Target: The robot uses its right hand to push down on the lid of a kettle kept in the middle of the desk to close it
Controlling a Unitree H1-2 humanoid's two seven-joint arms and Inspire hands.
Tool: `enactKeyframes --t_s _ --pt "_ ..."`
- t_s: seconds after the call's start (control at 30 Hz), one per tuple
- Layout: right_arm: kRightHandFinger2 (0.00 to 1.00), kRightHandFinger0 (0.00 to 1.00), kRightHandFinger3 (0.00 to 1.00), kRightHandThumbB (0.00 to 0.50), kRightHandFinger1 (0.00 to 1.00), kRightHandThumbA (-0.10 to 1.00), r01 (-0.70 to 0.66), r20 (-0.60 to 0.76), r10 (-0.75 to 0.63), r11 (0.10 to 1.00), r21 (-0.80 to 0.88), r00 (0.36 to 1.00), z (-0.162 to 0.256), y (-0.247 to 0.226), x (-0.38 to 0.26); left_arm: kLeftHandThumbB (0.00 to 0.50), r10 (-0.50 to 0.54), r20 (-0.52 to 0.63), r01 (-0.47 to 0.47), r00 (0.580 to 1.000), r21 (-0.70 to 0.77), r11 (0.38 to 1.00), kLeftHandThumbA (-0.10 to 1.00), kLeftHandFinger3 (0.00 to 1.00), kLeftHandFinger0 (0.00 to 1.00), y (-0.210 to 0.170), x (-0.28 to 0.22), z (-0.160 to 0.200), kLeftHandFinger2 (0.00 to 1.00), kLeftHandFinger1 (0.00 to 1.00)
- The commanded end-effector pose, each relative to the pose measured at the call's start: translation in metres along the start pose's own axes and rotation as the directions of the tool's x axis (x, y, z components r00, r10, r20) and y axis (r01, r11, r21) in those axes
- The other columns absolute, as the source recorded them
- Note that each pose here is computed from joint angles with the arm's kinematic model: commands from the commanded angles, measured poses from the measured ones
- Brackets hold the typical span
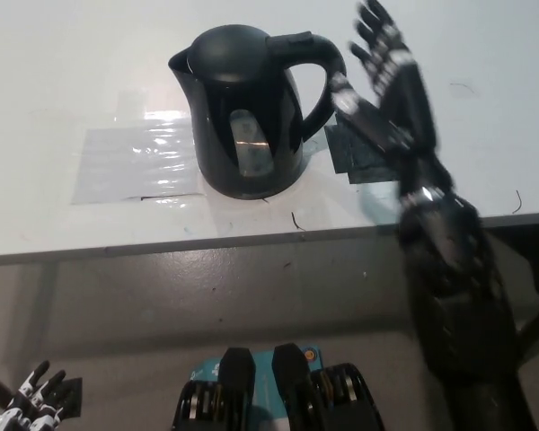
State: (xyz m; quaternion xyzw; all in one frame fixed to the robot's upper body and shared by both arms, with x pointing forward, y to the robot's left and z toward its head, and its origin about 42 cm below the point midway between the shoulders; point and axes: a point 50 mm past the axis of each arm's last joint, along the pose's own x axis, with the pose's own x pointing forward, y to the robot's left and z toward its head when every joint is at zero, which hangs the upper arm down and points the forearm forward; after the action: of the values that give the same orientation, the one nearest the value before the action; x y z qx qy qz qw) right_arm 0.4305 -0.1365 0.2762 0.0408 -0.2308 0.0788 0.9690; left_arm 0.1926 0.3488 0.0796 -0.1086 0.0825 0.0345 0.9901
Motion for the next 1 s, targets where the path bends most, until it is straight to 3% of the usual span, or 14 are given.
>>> enactKeyframes --t_s 0.0,0.07,0.13,0.23,0.27,0.37,0.47,0.53,0.63,0.8,0.97 --pt "1.00 0.96 1.00 0.116 1.00 0.46 -0.093 0.092 0.101 0.992 -0.087 0.991 0.058 -0.036 -0.058 0.289 0.012 0.056 -0.014 0.998 0.029 0.999 0.28 1.00 1.00 0.013 0.003 0.019 1.00 1.00" --pt "1.00 0.95 1.00 0.104 1.00 0.47 -0.062 0.084 0.073 0.991 -0.120 0.994 0.054 -0.052 -0.074 0.286 0.013 0.057 -0.014 0.998 0.029 0.999 0.28 1.00 1.00 0.015 0.004 0.018 1.00 1.00" --pt "1.00 0.96 1.00 0.057 1.00 0.43 -0.035 0.076 0.044 0.991 -0.126 0.996 0.049 -0.066 -0.086 0.290 0.014 0.058 -0.016 0.998 0.031 0.999 0.29 1.00 1.00 0.016 0.004 0.018 1.00 1.00" --pt "1.00 1.00 1.00 0.052 1.00 0.38 0.043 0.047 -0.036 0.987 -0.154 0.998 0.038 -0.094 -0.107 0.290 0.015 0.063 -0.017 0.998 0.030 0.999 0.29 1.00 1.00 0.017 0.005 0.018 1.00 1.00" --pt "1.00 1.00 1.00 0.023 1.00 0.35 0.074 0.034 -0.070 0.983 -0.166 0.997 0.032 -0.104 -0.116 0.298 0.019 0.062 -0.020 0.998 0.025 0.999 0.29 1.00 1.00 0.016 0.006 0.018 1.00 1.00" --pt "1.00 1.00 1.00 0.000 1.00 0.28 0.118 0.017 -0.117 0.978 -0.171 0.993 0.019 -0.119 -0.128 0.292 0.028 0.069 -0.030 0.997 0.019 0.999 0.29 1.00 1.00 0.014 0.007 0.016 1.00 1.00" --pt "1.00 1.00 1.00 0.009 1.00 0.24 0.169 -0.013 -0.175 0.966 -0.195 0.984 0.003 -0.129 -0.144 0.305 0.035 0.081 -0.036 0.996 0.012 0.999 0.29 1.00 1.00 0.014 0.006 0.015 1.00 1.00" --pt "1.00 0.99 1.00 0.053 1.00 0.20 0.192 -0.020 -0.200 0.961 -0.201 0.980 -0.009 -0.131 -0.154 0.298 0.049 0.091 -0.049 0.995 0.000 0.999 0.28 1.00 1.00 0.015 0.004 0.015 1.00 1.00" --pt "1.00 0.95 1.00 0.044 1.00 0.17 0.201 -0.032 -0.215 0.950 -0.238 0.976 -0.021 -0.132 -0.165 0.288 0.062 0.098 -0.062 0.993 0.002 0.998 0.27 1.00 1.00 0.017 0.005 0.019 1.00 1.00" --pt "1.00 0.91 1.00 0.070 0.98 0.16 0.236 -0.078 -0.269 0.927 -0.291 0.960 -0.042 -0.140 -0.180 0.273 0.049 0.109 -0.051 0.993 0.013 0.999 0.28 1.00 1.00 0.017 0.008 0.020 1.00 1.00" --pt "1.00 0.97 1.00 0.064 1.00 0.15 0.268 -0.146 -0.309 0.932 -0.246 0.940 -0.079 -0.155 -0.195 0.283 0.043 0.105 -0.043 0.994 -0.002 0.999 0.29 1.00 1.00 0.014 0.011 0.015 1.00 1.00"
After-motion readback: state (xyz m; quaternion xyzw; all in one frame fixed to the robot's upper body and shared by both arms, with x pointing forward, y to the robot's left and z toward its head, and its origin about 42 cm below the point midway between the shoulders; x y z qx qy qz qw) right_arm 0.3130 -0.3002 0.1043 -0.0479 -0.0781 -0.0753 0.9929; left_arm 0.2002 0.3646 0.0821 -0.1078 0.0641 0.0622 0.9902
